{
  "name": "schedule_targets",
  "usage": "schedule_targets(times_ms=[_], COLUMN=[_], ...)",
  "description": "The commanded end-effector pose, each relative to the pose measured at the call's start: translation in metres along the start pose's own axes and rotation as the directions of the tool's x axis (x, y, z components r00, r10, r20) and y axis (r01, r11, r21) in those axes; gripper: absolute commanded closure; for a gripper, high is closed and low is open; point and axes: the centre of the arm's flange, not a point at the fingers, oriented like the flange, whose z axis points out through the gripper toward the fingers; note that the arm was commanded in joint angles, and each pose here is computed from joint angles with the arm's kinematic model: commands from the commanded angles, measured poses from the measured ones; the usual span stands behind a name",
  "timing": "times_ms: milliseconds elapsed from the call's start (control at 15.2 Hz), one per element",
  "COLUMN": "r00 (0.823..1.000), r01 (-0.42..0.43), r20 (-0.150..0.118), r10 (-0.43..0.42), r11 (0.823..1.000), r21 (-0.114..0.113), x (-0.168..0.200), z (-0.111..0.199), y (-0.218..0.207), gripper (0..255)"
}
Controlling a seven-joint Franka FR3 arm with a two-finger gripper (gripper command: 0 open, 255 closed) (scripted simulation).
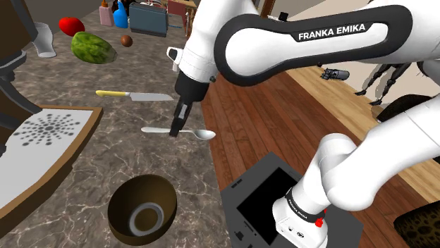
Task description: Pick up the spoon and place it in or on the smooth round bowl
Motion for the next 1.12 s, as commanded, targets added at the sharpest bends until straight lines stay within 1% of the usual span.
schedule_targets(times_ms=[0, 66, 990, 1056], r00=[1.0, 1.0, 1.0, 1.0], r01=[0.0, 0.0, 0.0, 0.0], r20=[0.0, 0.0, 0.0, 0.0], r10=[0.0, 0.0, 0.0, 0.0], r11=[1.0, 1.0, 1.0, 1.0], r21=[0.0, 0.0, 0.0, 0.0], x=[0.002, 0.003, 0.05, 0.048], z=[-0.011, -0.014, 0.005, 0.01], y=[0.0, -0.001, -0.177, -0.177], gripper=[255, 255, 255, 255])
